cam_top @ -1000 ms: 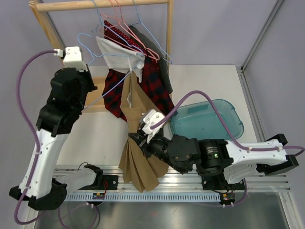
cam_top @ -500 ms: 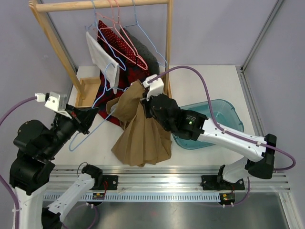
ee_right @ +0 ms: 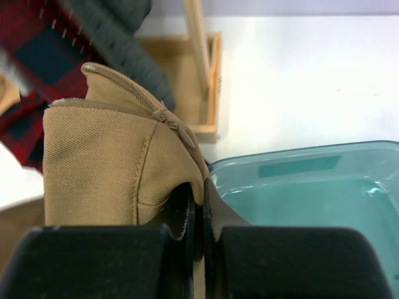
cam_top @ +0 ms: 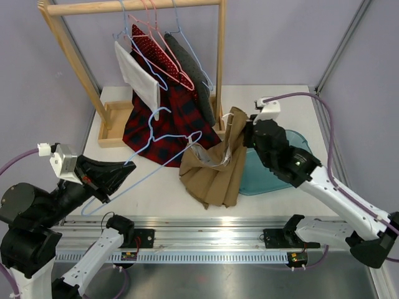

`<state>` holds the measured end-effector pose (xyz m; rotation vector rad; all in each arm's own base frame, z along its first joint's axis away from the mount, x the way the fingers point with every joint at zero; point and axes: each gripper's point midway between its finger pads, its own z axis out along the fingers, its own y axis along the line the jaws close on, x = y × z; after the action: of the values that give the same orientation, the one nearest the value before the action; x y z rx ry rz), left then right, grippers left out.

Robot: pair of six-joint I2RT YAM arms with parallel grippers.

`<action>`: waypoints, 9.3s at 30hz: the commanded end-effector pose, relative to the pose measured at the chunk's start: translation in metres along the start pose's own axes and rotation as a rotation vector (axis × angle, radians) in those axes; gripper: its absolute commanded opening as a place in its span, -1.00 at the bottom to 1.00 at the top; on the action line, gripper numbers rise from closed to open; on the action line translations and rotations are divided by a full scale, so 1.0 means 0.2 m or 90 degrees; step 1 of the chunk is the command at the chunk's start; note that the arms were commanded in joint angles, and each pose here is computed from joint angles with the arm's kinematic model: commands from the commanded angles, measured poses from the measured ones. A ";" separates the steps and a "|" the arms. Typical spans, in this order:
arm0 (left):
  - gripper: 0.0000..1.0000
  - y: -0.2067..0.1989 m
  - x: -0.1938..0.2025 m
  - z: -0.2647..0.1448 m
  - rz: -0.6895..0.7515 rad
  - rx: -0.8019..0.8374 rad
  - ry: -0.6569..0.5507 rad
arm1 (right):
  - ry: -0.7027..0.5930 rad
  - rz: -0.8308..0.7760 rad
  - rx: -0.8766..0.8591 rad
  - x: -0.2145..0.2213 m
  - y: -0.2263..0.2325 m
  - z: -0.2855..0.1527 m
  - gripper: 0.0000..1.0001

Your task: Remove the skirt from the hanger

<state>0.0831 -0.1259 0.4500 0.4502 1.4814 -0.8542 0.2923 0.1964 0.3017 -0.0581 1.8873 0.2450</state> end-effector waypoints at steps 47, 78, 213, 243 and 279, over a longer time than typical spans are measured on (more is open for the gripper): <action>-1.00 0.23 0.28 0.01 0.033 -0.104 0.067 | -0.481 0.065 0.272 -1.68 -0.77 -0.86 -1.00; -1.00 0.99 -0.61 0.26 0.134 -0.644 -0.049 | 0.068 0.267 0.128 0.31 -0.59 0.08 0.99; -1.00 0.73 -0.61 0.42 0.005 -0.447 -0.076 | 0.114 0.045 -0.617 -0.21 1.78 -0.08 0.99; -1.00 0.67 -0.72 0.17 0.028 -0.489 -0.147 | 0.280 0.014 -0.433 0.89 1.35 0.09 -1.00; -1.00 0.83 -0.43 0.18 0.062 -0.542 -0.058 | -0.155 0.068 0.176 -0.50 -0.42 -0.13 -1.00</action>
<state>0.2300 -0.0289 0.4858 -0.1399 1.6213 -0.1268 0.3154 0.1148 0.4305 0.1354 1.6173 0.0864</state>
